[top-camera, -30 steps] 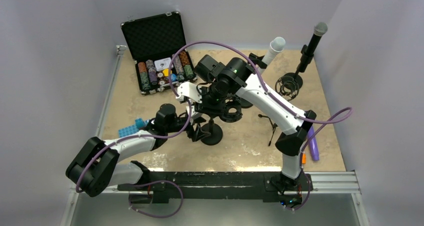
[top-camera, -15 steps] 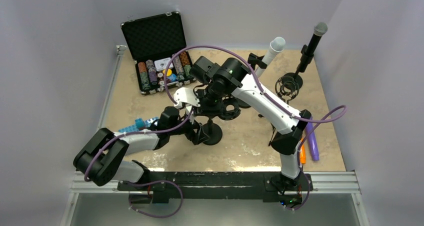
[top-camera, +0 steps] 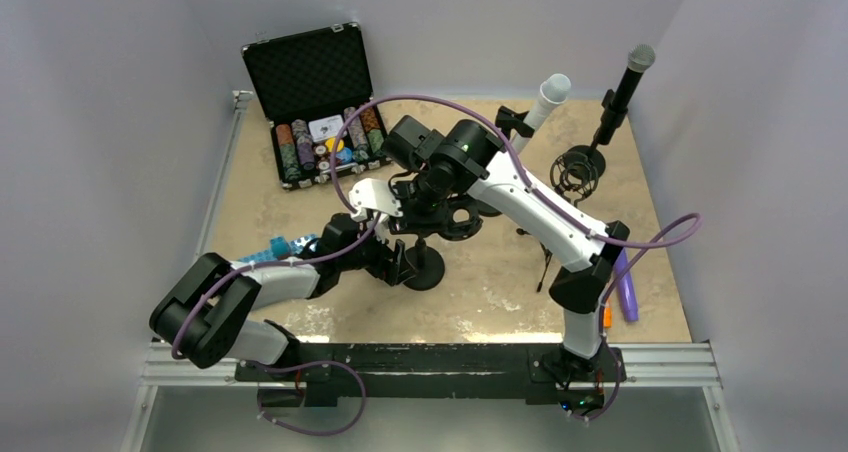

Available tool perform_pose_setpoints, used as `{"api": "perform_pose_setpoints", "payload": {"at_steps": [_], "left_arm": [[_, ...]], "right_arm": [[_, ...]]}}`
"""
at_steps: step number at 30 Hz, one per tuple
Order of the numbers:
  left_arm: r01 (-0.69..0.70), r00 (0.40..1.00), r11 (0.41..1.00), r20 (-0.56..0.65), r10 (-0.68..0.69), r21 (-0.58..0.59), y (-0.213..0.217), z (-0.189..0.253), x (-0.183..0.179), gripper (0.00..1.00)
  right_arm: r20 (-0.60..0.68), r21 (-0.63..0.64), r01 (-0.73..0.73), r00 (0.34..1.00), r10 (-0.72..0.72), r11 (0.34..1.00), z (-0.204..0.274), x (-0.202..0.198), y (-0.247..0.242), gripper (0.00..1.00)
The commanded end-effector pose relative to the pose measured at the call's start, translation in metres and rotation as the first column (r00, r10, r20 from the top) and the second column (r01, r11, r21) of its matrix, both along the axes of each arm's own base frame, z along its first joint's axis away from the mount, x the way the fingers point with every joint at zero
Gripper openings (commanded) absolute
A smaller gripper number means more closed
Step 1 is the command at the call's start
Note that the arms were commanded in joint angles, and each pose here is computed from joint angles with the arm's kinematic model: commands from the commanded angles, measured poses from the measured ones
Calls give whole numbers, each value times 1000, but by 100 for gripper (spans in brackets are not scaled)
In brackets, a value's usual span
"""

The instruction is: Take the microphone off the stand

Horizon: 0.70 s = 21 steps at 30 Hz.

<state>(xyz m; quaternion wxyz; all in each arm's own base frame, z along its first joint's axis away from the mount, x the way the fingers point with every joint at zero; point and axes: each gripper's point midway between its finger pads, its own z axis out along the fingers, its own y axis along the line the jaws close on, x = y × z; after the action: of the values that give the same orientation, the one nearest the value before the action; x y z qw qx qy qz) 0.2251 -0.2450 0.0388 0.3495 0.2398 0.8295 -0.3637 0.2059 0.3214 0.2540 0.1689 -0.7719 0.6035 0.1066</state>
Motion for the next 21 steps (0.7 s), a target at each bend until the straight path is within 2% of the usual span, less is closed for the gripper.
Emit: {"api": "perform_pose_setpoints", "payload": {"at_steps": [1, 13, 17, 21], "left_arm": [[-38, 999, 999, 15, 39, -21, -3, 11, 13, 91], [-25, 999, 999, 23, 26, -41, -6, 16, 13, 91], [-40, 997, 999, 61, 42, -38, -3, 23, 17, 92], [-50, 997, 998, 55, 52, -38, -2, 24, 17, 92]], "right_arm": [[-194, -201, 26, 979, -66, 979, -65, -24, -8, 0], [-246, -264, 84, 957, -151, 961, -83, -31, -10, 0], [-213, -302, 187, 943, -257, 935, -76, -29, -23, 0], [-225, -369, 313, 883, -411, 875, -72, -41, -35, 0]]}}
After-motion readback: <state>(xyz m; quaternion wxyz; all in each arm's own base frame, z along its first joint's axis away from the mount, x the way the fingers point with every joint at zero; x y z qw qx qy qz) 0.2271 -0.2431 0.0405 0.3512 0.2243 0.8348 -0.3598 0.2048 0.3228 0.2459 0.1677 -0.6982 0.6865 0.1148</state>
